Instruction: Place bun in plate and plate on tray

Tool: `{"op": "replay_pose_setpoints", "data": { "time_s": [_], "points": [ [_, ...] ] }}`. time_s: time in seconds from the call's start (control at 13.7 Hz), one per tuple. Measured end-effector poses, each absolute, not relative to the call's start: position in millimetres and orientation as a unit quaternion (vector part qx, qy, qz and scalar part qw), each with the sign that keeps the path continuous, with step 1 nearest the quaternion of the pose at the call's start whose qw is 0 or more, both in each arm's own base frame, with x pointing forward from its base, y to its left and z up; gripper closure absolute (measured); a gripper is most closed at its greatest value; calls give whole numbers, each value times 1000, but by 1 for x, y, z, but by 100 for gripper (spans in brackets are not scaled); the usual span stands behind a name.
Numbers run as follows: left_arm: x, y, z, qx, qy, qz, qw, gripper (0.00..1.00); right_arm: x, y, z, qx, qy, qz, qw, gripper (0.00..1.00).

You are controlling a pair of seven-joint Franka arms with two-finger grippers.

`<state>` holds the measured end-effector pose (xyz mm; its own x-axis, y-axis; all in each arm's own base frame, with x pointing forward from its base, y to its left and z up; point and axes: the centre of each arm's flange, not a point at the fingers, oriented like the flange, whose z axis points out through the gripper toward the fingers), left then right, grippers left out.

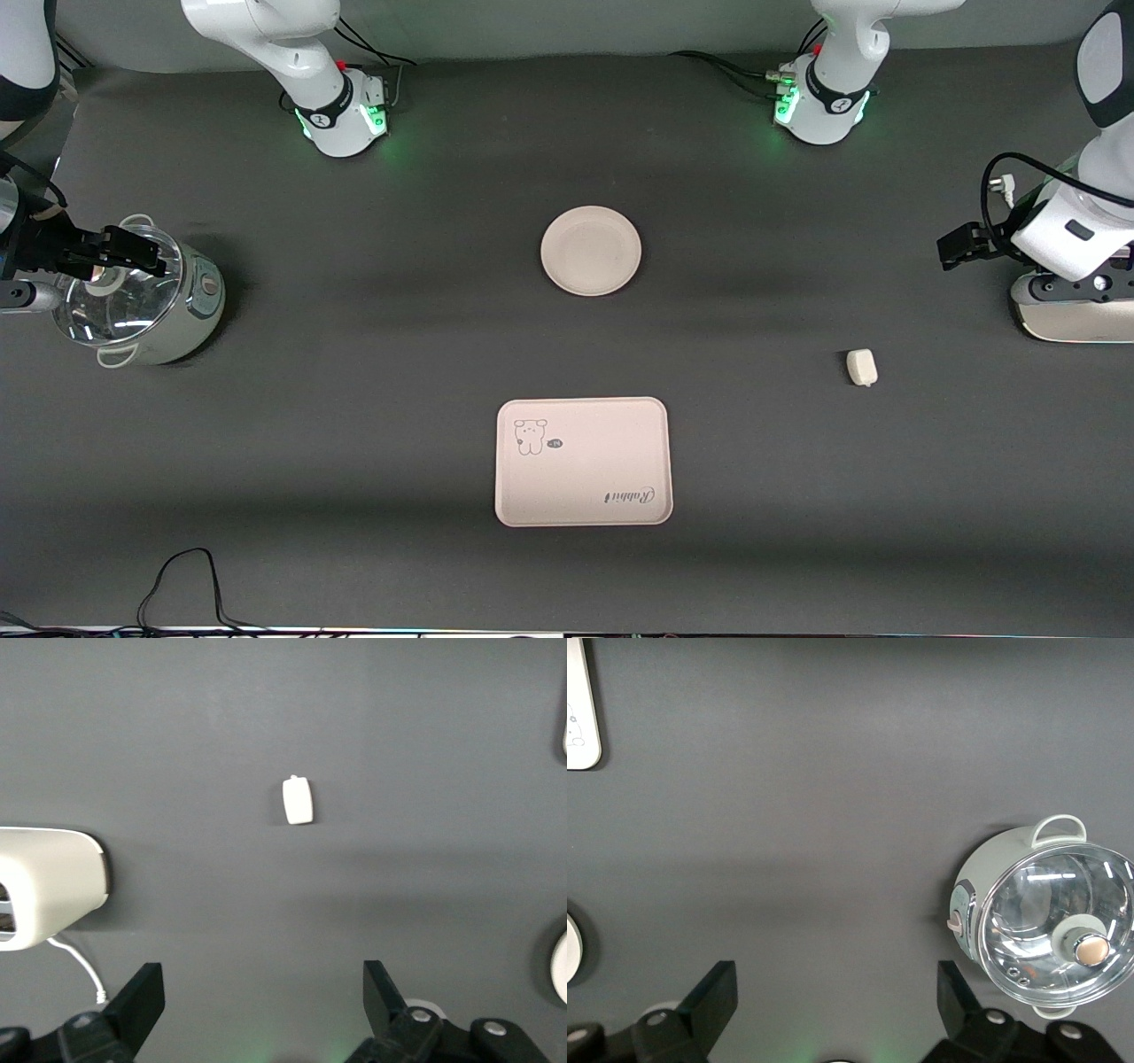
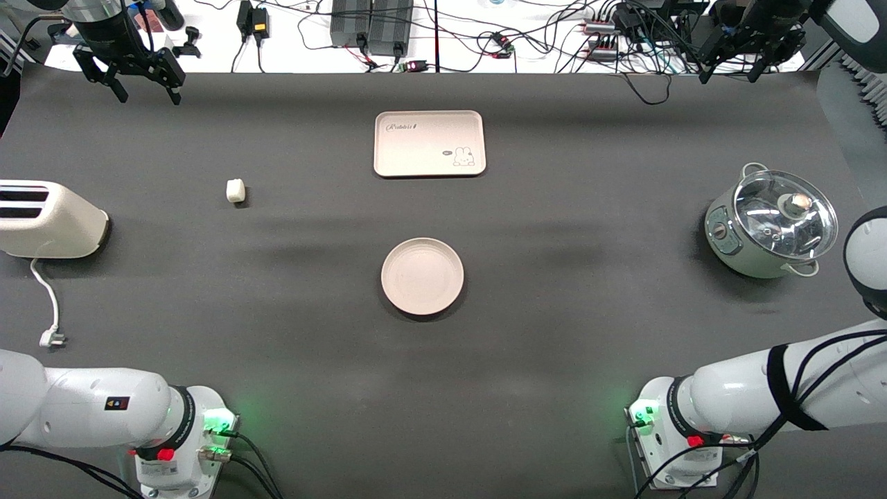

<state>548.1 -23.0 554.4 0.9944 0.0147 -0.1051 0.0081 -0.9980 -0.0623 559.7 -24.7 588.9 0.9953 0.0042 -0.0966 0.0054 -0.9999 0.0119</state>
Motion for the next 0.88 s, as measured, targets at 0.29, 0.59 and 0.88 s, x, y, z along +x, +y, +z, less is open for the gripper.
{"op": "replay_pose_setpoints", "data": {
  "time_s": [0.29, 0.59, 0.88],
  "points": [
    [548, -9, 554, -998, -8, 55, 26, 0, 560, -25, 589, 999, 2, -48, 6, 0],
    [549, -7, 553, -998, -6, 57, 23, 0, 560, -25, 589, 999, 2, -48, 6, 0],
    [553, -8, 554, -998, -4, 54, 23, 0, 560, -25, 589, 999, 2, -48, 6, 0]
  ]
}}
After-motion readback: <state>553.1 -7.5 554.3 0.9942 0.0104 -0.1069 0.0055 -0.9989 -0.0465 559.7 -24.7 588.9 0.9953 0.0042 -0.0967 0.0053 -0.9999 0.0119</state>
